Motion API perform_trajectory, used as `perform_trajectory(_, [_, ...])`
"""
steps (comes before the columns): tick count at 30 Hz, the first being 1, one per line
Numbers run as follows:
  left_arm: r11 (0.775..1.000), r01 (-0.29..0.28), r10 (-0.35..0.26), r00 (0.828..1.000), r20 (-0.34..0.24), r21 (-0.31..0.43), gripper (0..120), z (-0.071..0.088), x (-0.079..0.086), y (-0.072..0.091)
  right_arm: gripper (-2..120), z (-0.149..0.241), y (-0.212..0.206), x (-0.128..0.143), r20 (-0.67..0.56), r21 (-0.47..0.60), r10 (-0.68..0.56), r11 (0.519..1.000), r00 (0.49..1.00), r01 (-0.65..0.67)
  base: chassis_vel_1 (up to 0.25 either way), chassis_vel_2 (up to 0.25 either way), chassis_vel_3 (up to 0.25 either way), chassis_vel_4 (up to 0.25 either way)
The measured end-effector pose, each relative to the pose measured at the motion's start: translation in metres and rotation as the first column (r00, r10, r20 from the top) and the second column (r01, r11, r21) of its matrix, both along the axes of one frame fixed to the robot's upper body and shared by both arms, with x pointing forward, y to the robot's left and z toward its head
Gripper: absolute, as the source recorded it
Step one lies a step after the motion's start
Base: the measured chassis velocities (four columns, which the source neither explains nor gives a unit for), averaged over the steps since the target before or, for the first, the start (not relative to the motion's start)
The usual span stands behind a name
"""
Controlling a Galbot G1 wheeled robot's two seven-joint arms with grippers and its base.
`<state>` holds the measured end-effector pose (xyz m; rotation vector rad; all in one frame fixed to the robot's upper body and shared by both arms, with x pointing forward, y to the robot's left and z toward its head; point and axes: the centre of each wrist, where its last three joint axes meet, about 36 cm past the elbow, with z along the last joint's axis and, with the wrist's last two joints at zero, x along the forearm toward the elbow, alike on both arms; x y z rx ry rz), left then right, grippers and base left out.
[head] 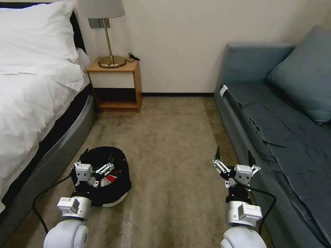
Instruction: Pick up the trash bin, then pick up the garbage on the floor and place it into the trash bin.
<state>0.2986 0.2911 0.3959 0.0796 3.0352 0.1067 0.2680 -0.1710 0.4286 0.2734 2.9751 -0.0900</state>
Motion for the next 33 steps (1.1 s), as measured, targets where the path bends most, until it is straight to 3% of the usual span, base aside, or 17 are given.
perform_trajectory(33, [1.0, 0.0, 0.0, 1.0, 0.0, 0.0, 100, 0.0, 0.0, 0.0, 100, 0.0, 0.0, 0.0, 0.0, 0.0, 0.0, 1.0, 1.0, 0.0, 0.0, 0.0, 0.0, 0.0])
